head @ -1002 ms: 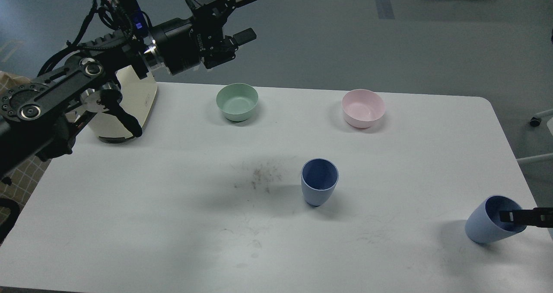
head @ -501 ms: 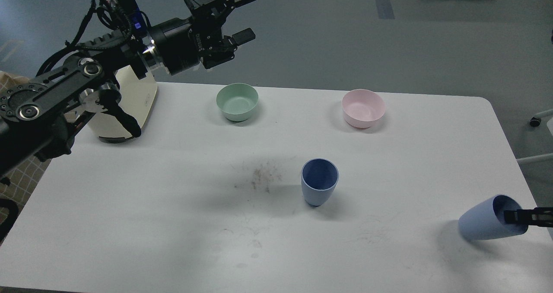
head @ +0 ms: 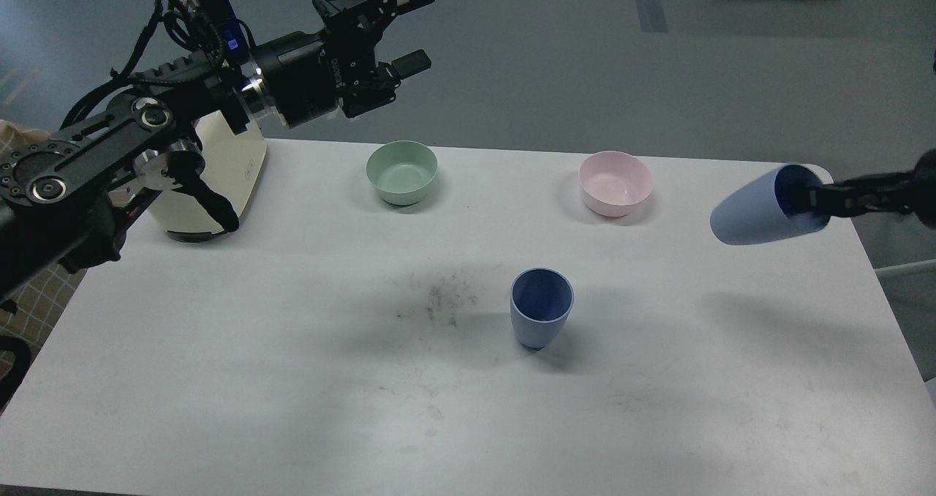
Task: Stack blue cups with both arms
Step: 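Carry the blue cup with the right gripper above the centered cup, then lower the held cup into the centered blue cup and release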
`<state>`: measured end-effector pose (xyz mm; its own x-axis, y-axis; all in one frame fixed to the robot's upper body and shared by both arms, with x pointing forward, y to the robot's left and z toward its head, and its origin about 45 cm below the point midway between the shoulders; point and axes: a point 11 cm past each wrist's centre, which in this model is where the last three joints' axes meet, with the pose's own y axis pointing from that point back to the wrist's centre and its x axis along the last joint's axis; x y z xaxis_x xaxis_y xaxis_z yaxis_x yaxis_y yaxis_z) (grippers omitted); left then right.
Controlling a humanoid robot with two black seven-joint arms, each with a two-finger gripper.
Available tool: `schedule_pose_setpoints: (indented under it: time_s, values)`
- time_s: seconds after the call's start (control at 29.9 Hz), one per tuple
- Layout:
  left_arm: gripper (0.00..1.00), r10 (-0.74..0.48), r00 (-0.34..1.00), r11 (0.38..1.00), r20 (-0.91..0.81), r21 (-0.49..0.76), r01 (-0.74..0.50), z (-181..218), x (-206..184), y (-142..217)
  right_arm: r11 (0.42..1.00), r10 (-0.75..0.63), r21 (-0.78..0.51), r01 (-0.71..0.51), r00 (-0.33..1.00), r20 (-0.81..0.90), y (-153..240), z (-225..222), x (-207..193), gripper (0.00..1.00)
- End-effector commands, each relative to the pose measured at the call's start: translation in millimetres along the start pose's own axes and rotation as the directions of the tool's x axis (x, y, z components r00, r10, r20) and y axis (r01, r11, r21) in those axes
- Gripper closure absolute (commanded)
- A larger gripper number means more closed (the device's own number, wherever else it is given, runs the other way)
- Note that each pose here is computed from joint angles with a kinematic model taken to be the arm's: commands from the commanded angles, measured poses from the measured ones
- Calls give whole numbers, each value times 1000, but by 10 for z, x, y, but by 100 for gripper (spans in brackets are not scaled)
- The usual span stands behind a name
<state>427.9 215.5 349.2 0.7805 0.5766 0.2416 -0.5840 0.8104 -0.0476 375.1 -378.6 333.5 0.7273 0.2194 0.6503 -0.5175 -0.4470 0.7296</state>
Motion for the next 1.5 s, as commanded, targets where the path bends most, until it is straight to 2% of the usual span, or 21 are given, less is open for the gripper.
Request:
schedule_pose_setpoints:
  time_s: [0.0, 0.07, 0.27, 0.43, 0.57, 0.84, 1.47]
  values:
    - [5, 13, 1000, 1000, 2, -11, -13, 42, 44, 17, 998, 34, 62, -25, 989, -145, -206, -444, 557, 100]
    - [5, 14, 1000, 1000, 3, -12, -14, 46, 47, 17, 997, 25, 72, -11, 981, -191, -275, -584, 673, 100]
    - [5, 14, 1000, 1000, 3, -12, -14, 47, 45, 13, 988, -97, 69, 136, 910, -402, -605, -1206, 868, 100]
    - [5, 16, 1000, 1000, 5, -5, -16, 26, 54, 20, 961, -139, 149, 231, 876, -462, -852, -1706, 757, 100]
    - [5, 20, 1000, 1000, 7, 3, -20, 10, 69, 35, 941, -189, 160, 300, 853, -487, -989, -1866, 609, 100]
    - [5, 29, 999, 999, 15, 15, -29, -2, 105, 88, 925, -241, 136, 356, 823, -514, -1116, -1908, 478, 100]
    - [5, 39, 999, 999, 9, 19, -39, -34, 120, 132, 907, -277, 141, 396, 816, -508, -1274, -1909, 316, 100]
